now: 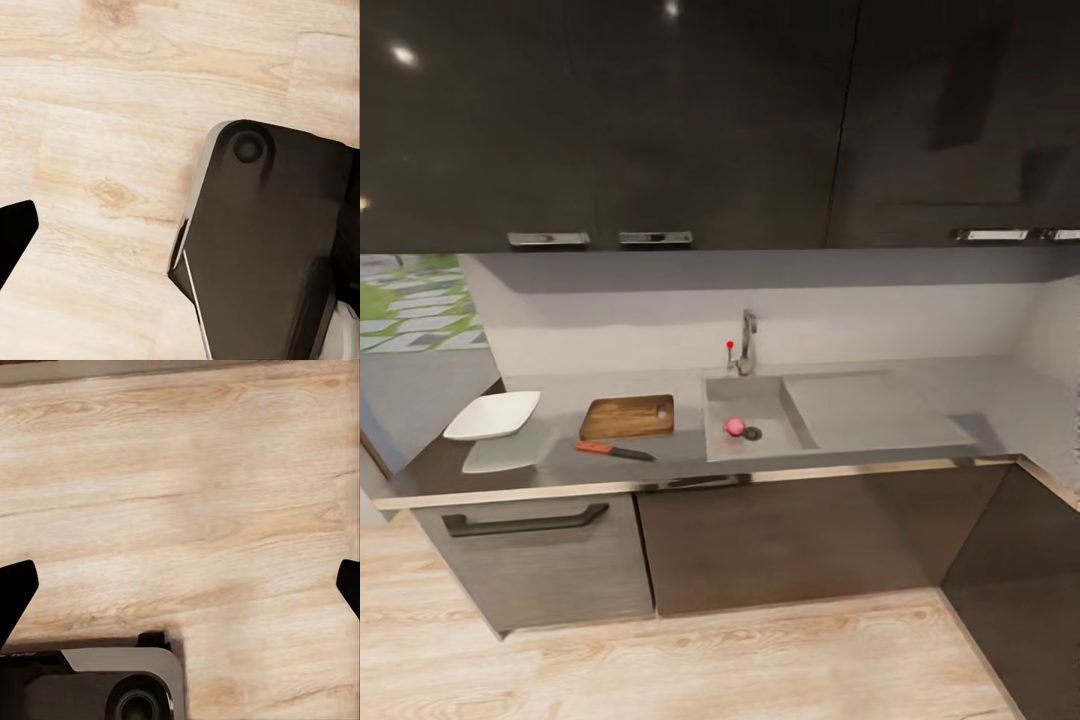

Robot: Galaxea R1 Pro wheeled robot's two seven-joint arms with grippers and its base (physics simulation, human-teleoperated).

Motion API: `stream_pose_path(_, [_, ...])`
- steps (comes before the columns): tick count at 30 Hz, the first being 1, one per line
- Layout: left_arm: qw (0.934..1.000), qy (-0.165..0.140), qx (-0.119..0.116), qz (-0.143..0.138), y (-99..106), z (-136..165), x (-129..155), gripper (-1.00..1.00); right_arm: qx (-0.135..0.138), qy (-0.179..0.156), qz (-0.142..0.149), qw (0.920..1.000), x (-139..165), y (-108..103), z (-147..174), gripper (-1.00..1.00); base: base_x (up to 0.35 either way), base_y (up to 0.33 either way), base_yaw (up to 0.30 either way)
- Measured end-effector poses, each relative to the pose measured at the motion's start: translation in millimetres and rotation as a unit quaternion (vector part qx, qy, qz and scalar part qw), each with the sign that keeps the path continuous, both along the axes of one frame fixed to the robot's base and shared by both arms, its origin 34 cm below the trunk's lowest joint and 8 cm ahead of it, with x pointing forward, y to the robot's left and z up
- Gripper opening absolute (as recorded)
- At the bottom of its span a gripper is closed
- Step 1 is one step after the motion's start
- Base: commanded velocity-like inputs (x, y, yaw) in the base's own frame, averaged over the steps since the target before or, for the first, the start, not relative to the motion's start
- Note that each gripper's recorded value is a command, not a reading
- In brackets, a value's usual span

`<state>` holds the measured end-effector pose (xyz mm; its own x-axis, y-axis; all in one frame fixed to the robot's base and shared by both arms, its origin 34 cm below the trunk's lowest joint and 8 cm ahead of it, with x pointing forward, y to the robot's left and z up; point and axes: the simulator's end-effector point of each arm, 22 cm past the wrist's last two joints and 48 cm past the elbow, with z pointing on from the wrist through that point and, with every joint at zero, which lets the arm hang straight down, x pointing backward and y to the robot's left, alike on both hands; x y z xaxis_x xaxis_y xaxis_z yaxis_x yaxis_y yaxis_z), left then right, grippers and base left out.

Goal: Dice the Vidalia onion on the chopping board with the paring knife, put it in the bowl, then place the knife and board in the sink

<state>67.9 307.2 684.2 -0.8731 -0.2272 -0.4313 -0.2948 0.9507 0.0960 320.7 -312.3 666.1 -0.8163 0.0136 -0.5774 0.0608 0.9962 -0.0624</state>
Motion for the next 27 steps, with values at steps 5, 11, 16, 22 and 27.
stream_pose_path(5, [1.0, 0.0, 0.0, 0.0, -0.1, 0.0, 0.1, 1.0, 0.0, -0.001, 0.001, 1.0, 0.5, 0.4, 0.4, 1.0, 0.073, -0.299, 0.0])
stream_pose_path(11, [1.0, 0.0, 0.0, 0.0, -0.2, 0.0, 0.1, 1.0, 0.0, -0.002, 0.004, 1.0, 0.7, 0.7, 0.6, 1.0, 0.142, -0.299, 0.0])
stream_pose_path(16, [1.0, 0.0, 0.0, 0.0, -0.2, 0.0, 0.1, 1.0, 0.0, 0.001, 0.005, 1.0, -2.2, 1.4, -0.8, 1.0, 0.169, -0.298, 0.0])
stream_pose_path(22, [1.0, 0.0, 0.0, -0.001, -0.2, 0.0, 0.1, 1.0, 0.0, 0.003, 0.004, 1.0, -3.3, 1.3, -1.3, 1.0, 0.172, -0.298, 0.07])
stream_pose_path(27, [1.0, 0.0, 0.0, -0.001, -0.3, -0.1, -0.5, 1.0, 0.0, 0.003, 0.003, 1.0, -3.5, 1.7, -1.4, 1.0, 0.172, -0.298, 0.215])
